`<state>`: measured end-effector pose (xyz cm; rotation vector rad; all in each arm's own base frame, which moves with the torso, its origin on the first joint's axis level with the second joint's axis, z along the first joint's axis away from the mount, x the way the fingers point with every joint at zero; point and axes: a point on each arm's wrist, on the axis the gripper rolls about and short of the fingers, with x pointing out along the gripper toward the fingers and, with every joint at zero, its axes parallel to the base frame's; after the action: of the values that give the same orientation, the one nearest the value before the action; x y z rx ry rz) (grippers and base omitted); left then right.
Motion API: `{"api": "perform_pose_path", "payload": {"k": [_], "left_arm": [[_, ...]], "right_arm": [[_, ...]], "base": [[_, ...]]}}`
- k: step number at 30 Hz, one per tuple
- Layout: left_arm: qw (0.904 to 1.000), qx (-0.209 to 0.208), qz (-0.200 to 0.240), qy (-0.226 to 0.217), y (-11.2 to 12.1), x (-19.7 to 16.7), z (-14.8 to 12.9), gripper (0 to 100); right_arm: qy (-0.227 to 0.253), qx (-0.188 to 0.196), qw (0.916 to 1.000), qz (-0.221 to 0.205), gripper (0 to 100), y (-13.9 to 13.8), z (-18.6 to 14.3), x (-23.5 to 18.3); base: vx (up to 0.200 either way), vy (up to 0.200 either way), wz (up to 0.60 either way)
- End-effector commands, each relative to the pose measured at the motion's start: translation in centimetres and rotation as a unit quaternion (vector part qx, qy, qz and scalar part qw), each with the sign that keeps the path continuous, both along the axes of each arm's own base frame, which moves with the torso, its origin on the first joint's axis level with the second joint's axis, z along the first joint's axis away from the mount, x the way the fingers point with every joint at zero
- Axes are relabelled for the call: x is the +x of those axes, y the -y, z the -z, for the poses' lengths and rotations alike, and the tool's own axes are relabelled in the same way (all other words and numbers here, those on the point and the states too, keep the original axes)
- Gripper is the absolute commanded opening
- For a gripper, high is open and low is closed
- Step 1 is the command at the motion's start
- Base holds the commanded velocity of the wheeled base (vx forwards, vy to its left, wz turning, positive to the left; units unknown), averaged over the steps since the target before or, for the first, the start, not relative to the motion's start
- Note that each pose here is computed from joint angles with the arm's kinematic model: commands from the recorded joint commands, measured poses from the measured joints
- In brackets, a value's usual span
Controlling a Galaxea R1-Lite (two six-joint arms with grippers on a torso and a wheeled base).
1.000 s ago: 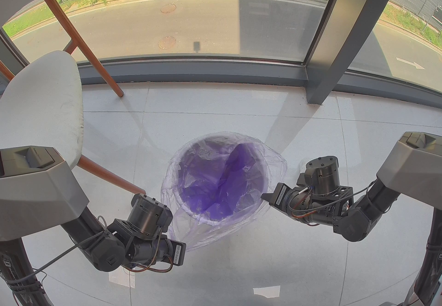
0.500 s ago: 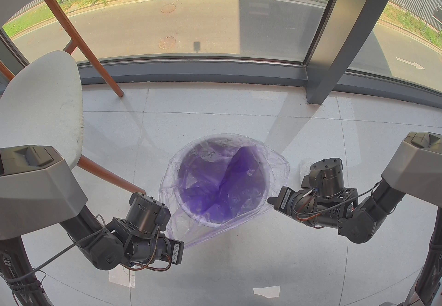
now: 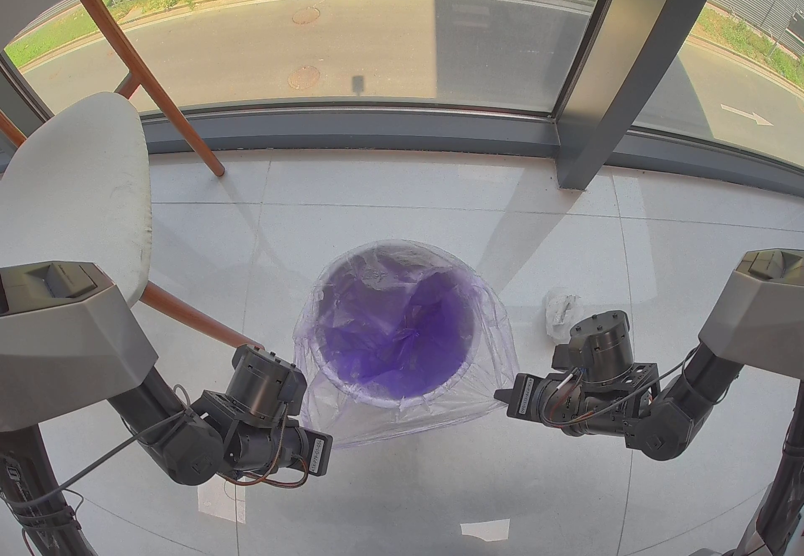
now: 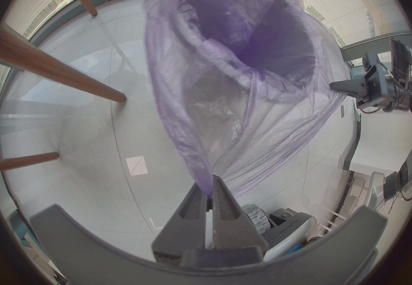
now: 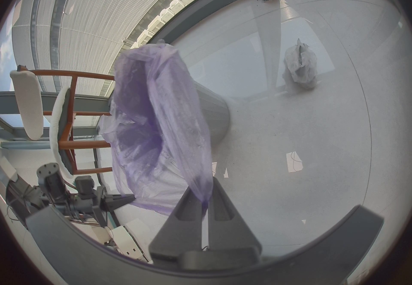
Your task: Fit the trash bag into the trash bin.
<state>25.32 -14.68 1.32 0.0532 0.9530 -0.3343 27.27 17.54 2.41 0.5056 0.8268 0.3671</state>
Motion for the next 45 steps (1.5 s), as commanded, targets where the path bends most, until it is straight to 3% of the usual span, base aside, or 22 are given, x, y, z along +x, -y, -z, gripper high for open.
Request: {"api": "perform_pose_path", "payload": {"k": [1, 9, 19, 27, 45], "left_arm": [[0.9999, 0.008, -0.001, 0.012, -0.4, 1.2, 0.0, 0], [0.9994, 0.030, -0.006, 0.013, -0.7, 3.0, 1.3, 0], [0.9986, 0.049, -0.021, 0.004, -1.9, 5.4, 3.5, 0], [0.9982, 0.044, -0.036, 0.018, -2.3, 7.6, 3.8, 0], [0.9964, 0.077, -0.031, 0.015, -4.0, 11.6, 3.7, 0]], "right_arm": [[-0.009, -0.027, 0.9996, -0.003, 0, 0.0, 2.0, 0.9], [0.007, -0.072, 0.9971, 0.025, 0, -0.4, 4.8, 3.7], [0.035, -0.106, 0.9935, 0.020, 0, -1.2, 6.7, 6.4], [0.029, -0.116, 0.9924, 0.026, 0, -1.3, 6.6, 7.7], [0.006, -0.137, 0.9897, 0.041, 0, -2.1, 5.9, 11.2]], "base": [[0.000, 0.000, 0.00], [0.000, 0.000, 0.00], [0.000, 0.000, 0.00], [0.000, 0.000, 0.00], [0.000, 0.000, 0.00]]}}
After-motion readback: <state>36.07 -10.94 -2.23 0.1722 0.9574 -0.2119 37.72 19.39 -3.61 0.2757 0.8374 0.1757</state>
